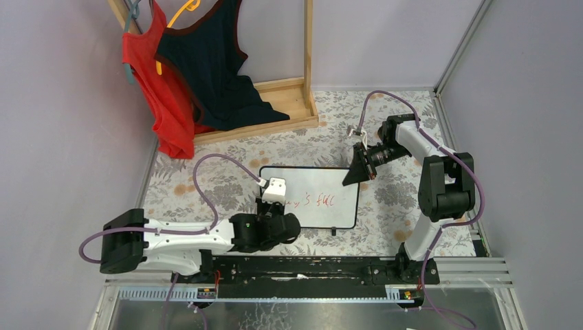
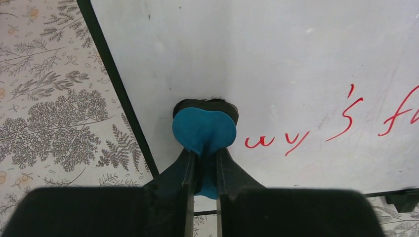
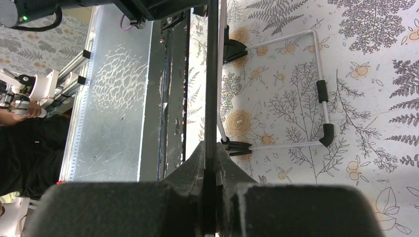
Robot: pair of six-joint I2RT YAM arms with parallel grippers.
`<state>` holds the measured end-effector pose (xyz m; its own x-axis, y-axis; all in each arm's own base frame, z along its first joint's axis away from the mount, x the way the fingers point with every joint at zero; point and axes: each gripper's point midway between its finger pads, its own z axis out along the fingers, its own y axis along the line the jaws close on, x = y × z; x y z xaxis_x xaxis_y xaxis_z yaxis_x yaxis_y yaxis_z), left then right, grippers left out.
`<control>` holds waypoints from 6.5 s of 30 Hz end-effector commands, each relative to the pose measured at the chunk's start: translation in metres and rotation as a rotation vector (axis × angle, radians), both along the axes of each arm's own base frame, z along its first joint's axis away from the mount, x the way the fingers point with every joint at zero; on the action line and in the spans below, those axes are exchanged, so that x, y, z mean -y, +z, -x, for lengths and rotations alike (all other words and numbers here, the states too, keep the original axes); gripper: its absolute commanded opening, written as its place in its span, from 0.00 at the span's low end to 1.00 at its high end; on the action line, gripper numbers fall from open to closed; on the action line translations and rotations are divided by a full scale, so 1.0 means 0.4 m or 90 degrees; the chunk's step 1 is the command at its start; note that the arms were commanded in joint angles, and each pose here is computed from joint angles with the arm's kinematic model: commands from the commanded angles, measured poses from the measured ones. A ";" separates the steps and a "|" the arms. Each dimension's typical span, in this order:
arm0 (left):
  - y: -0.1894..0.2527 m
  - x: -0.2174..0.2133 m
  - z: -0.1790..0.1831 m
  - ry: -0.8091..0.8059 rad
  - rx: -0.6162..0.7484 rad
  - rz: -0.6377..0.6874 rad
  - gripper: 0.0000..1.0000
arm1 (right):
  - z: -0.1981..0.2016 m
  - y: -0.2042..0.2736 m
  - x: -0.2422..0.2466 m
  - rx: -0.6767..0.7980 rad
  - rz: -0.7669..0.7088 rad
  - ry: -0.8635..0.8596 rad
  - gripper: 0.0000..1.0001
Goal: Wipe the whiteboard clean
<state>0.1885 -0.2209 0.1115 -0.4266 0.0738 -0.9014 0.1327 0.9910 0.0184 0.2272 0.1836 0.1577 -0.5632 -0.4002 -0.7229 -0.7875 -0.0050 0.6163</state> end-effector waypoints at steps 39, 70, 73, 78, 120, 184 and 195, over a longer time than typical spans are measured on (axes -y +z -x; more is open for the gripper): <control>-0.031 0.036 0.001 0.006 -0.002 0.006 0.00 | 0.022 0.033 -0.017 -0.051 -0.014 0.001 0.00; -0.024 0.182 -0.005 -0.055 0.005 0.025 0.00 | 0.021 0.031 -0.017 -0.054 -0.013 0.000 0.00; -0.011 0.248 -0.012 -0.089 0.011 0.036 0.00 | 0.021 0.031 -0.017 -0.055 -0.013 0.000 0.00; -0.006 0.338 -0.021 -0.127 0.015 0.034 0.00 | 0.023 0.030 -0.017 -0.054 -0.011 0.001 0.00; 0.038 0.419 -0.051 -0.159 0.038 0.034 0.00 | 0.027 0.028 -0.018 -0.055 -0.008 0.005 0.00; 0.020 0.488 -0.049 -0.181 0.007 0.037 0.00 | 0.025 0.028 -0.019 -0.058 -0.010 0.004 0.00; -0.008 0.245 -0.053 -0.067 0.005 -0.043 0.00 | 0.024 0.028 -0.019 -0.058 -0.009 0.004 0.00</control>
<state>0.2000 -0.3722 0.1134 -0.4011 0.1672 -0.9007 0.3634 0.9316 0.0111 0.2333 0.1850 0.1569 -0.5604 -0.3935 -0.7288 -0.7912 -0.0057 0.6115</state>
